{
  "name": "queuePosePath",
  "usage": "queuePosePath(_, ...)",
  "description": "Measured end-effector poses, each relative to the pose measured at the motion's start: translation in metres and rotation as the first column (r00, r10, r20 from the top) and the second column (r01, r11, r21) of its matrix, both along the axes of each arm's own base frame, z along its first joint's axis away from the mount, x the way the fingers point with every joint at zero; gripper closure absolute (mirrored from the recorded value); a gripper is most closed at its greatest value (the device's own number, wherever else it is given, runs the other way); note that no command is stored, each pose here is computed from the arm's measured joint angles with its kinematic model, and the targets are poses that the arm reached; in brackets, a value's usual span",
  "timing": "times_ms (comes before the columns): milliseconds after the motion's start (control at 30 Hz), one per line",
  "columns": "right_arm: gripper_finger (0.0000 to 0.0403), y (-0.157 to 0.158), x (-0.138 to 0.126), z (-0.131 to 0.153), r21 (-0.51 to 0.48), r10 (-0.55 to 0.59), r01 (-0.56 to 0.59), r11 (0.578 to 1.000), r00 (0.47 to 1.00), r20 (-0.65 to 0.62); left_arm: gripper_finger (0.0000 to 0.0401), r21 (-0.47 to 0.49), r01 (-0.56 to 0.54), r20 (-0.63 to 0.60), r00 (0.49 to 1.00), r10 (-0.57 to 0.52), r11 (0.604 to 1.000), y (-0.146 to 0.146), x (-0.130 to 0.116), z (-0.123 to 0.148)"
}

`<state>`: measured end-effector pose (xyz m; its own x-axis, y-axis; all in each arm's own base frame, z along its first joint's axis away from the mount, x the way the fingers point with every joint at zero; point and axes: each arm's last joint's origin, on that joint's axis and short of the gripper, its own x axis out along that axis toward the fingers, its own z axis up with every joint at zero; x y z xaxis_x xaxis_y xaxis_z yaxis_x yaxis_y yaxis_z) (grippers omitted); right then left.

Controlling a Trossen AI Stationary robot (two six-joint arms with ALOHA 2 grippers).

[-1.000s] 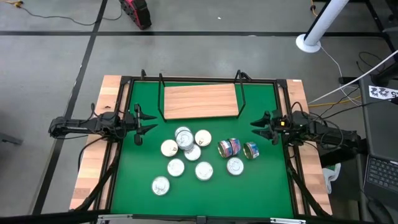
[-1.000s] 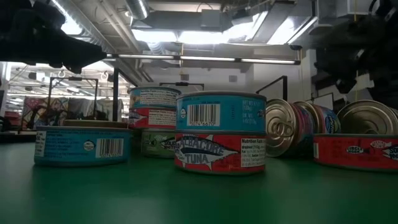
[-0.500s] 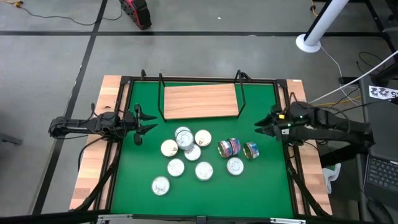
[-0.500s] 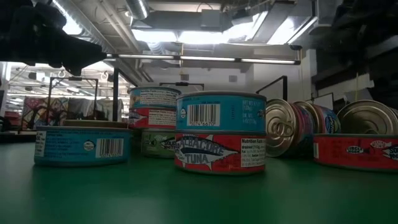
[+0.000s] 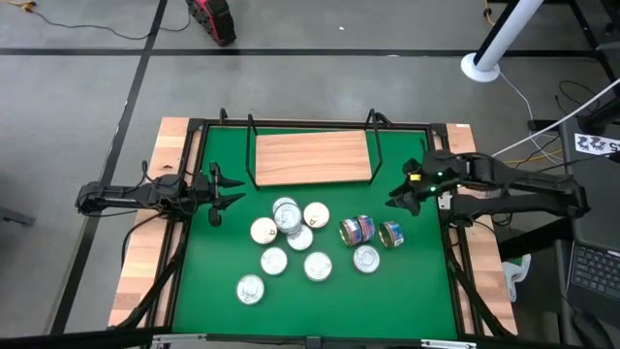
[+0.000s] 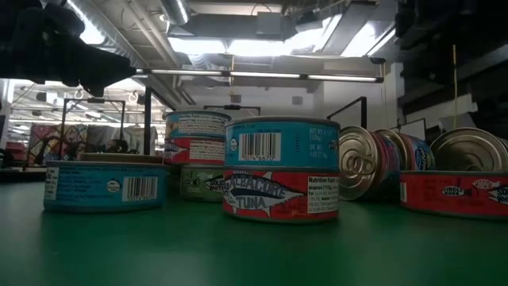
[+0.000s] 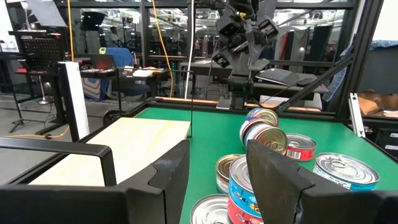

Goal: Stack canned seafood by type on shelf
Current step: Put the blue-pink tuna can on the shelf

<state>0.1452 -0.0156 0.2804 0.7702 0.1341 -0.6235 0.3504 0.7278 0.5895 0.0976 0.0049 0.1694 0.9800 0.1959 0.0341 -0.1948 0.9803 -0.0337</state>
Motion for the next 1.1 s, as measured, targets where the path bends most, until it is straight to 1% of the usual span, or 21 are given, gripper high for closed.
queuePosePath(133,0.0173,-0.001,0.008,-0.010,0.108,-0.064,0.076,0.991,0.992,-0.112,0.0246,0.000,0.000,0.000,1.000,0.000,1.000,0.000,0.000,0.000)
queuePosePath(300,0.0173,0.000,0.017,-0.027,0.217,0.007,0.055,0.975,0.961,-0.275,0.0246,0.000,0.000,0.000,1.000,0.000,1.000,0.000,0.000,0.000)
queuePosePath(433,0.0173,0.000,0.024,-0.041,0.233,0.018,0.082,0.969,0.917,-0.398,0.0246,0.005,0.000,-0.001,1.000,0.000,1.000,0.000,0.000,0.000)
queuePosePath(667,0.0173,-0.001,0.030,-0.058,0.242,0.031,0.117,0.963,0.846,-0.533,0.0246,0.006,0.000,-0.001,1.000,0.000,1.000,0.000,0.000,0.000)
queuePosePath(800,0.0173,-0.001,0.030,-0.063,0.244,0.037,0.131,0.961,0.812,-0.582,0.0246,0.006,-0.001,-0.001,1.000,0.001,1.000,0.000,0.000,0.000)
queuePosePath(967,0.0173,-0.002,0.031,-0.064,0.245,0.038,0.130,0.961,0.814,-0.580,0.0246,0.006,-0.001,-0.001,1.000,0.001,1.000,0.000,0.000,0.000)
queuePosePath(1100,0.0173,0.000,0.032,-0.063,0.286,0.071,0.117,0.951,0.818,-0.571,0.0246,0.006,0.000,-0.001,1.000,0.000,1.000,0.000,0.000,0.000)
